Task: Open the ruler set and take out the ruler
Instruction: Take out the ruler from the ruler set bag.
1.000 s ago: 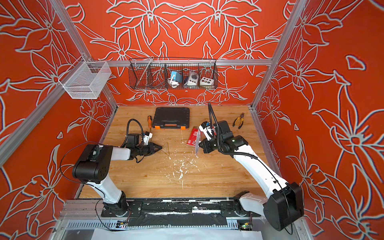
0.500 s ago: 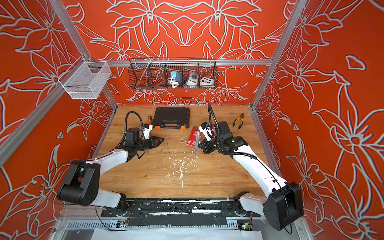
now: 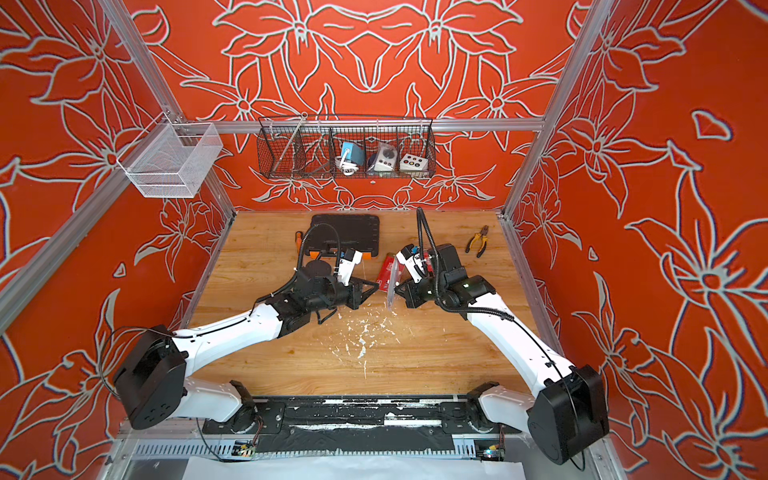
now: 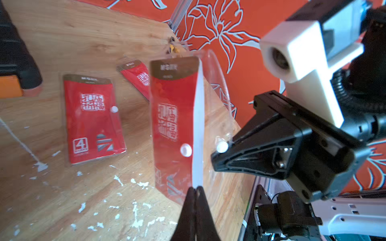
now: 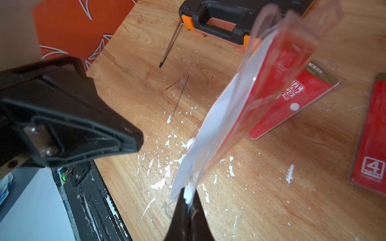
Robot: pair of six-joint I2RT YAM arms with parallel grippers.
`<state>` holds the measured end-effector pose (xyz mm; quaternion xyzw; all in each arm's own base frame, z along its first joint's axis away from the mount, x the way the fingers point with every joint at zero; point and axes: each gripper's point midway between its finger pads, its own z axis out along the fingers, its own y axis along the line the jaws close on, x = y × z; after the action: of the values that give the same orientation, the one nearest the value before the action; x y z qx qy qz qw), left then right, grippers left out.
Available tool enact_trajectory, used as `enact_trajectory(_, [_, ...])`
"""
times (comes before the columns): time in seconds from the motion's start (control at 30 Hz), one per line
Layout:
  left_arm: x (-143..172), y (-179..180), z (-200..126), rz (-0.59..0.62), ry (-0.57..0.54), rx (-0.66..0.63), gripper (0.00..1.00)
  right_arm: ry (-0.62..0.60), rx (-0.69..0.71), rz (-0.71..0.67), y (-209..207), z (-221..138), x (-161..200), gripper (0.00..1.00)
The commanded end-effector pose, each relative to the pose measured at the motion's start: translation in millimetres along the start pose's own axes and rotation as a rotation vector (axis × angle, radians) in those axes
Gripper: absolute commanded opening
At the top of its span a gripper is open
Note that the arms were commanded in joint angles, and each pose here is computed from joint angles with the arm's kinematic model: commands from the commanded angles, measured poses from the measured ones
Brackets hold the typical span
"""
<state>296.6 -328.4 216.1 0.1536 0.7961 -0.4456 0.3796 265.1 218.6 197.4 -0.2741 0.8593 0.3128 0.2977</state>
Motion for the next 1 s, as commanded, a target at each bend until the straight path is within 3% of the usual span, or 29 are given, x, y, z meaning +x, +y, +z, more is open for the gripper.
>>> enact_trajectory(0.0, [-11.8,-11.0,6.4,0.02,-0.043,-0.004,0.0,-0.031,-0.022,-0.034,5.8,-4.3,-5.8,0.0])
enact_trajectory(0.33, [3.4,-18.8,29.4,0.042,0.008,0.002,0.0,-0.04,-0.059,-0.043,12.2,-4.7,-8.6,0.0])
enact_trajectory(0.9, [14.0,-2.6,36.5,0.046,0.022,-0.06,0.0,-0.056,-0.123,-0.086,28.8,-15.7,-6.9,0.0])
enact_trajectory(0.97, [15.0,-4.1,36.9,0.049,0.025,-0.053,0.06,-0.056,-0.137,-0.093,31.5,-16.8,-6.1,0.0])
